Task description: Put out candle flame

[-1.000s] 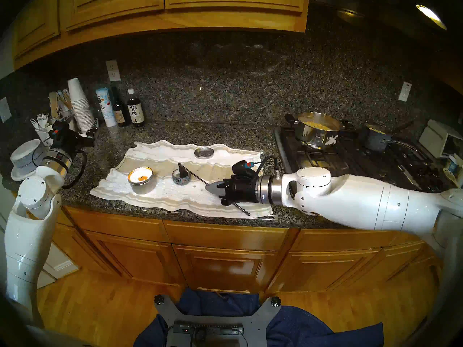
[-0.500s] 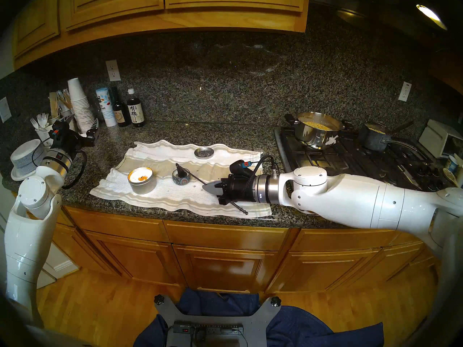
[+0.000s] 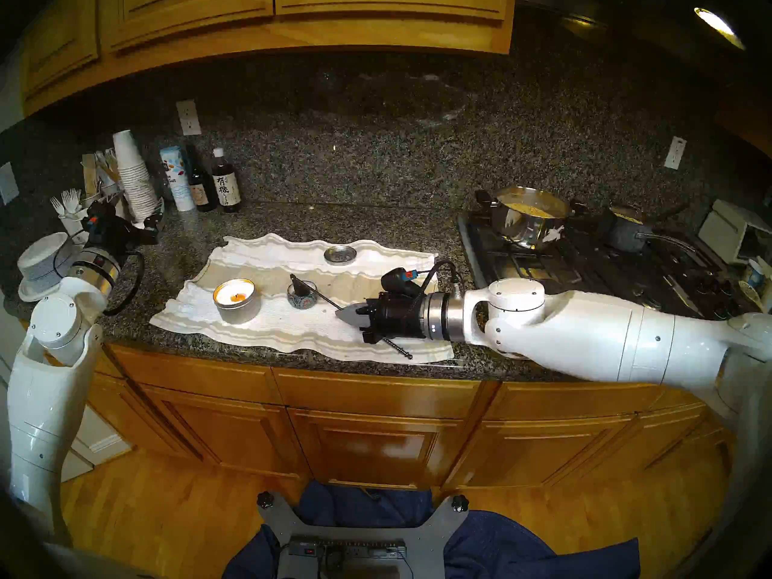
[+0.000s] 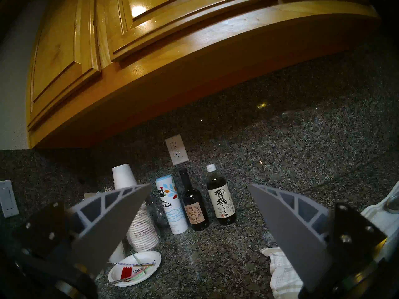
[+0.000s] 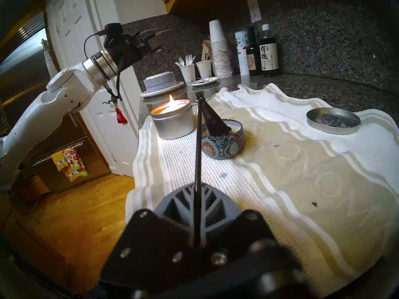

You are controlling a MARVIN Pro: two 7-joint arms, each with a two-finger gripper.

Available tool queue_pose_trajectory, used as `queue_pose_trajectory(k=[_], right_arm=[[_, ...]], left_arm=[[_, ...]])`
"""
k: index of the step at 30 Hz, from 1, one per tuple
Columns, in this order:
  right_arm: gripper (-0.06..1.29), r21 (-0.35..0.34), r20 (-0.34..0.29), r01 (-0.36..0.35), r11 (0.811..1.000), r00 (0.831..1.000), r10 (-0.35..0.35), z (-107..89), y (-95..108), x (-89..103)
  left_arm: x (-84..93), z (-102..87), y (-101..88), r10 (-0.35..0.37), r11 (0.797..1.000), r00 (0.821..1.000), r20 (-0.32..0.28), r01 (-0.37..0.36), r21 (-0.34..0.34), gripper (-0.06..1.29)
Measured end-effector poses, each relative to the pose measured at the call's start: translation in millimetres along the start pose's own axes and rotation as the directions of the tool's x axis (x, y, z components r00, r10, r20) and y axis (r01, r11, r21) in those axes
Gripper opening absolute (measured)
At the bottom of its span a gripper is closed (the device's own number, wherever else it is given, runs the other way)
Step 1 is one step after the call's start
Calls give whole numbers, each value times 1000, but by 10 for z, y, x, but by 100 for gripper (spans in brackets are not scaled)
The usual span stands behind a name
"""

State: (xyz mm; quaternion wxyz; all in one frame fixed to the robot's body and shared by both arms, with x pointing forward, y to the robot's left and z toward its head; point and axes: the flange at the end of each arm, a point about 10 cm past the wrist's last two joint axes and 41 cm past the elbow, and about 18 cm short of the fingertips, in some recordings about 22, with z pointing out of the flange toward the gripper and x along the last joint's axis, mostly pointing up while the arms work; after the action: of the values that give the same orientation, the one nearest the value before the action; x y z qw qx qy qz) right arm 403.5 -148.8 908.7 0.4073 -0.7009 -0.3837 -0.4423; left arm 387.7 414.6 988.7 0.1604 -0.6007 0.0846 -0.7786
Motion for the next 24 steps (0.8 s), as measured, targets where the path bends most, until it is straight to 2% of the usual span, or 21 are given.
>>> queue_pose_trajectory(k=[7, 24], right_arm=[[-4, -1, -11, 8, 1000, 1000, -8, -27, -9, 59], [-4, 10, -68, 46, 999, 997, -45, -75, -100, 354]], left_arm=[[-1, 0, 0, 0, 1000, 1000, 1, 0, 0, 123], [-3, -1, 0, 0, 1000, 1000, 2, 0, 0, 123]])
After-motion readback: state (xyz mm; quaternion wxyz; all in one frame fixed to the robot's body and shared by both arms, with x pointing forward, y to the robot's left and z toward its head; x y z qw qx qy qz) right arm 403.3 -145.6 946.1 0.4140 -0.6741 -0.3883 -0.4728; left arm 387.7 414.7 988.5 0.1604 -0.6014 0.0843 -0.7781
